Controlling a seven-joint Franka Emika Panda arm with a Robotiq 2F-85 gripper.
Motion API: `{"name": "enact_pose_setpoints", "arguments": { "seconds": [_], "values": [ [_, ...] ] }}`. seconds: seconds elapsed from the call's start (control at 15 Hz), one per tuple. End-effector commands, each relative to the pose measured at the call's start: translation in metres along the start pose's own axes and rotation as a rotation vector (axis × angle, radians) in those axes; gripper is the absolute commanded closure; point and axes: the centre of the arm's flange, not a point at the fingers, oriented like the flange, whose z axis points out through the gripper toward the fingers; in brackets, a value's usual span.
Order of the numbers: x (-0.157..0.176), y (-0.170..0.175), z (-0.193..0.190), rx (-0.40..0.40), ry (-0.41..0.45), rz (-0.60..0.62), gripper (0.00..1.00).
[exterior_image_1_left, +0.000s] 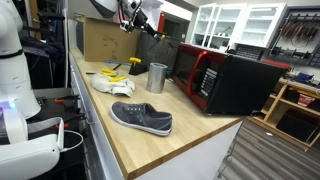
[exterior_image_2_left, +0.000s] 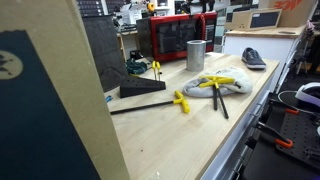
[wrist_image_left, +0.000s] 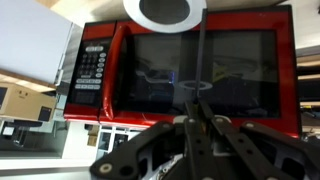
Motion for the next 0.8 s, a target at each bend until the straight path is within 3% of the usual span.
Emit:
{"name": "enact_pose_setpoints", "arguments": {
  "seconds": [0.0,0.73],
  "values": [
    [-0.017,0.024,0.003,-0.023,0.124,0.015,0.98],
    [-0.077,0.039,0.04,-0.094,0.3,-0.041,0.98]
  ]
}}
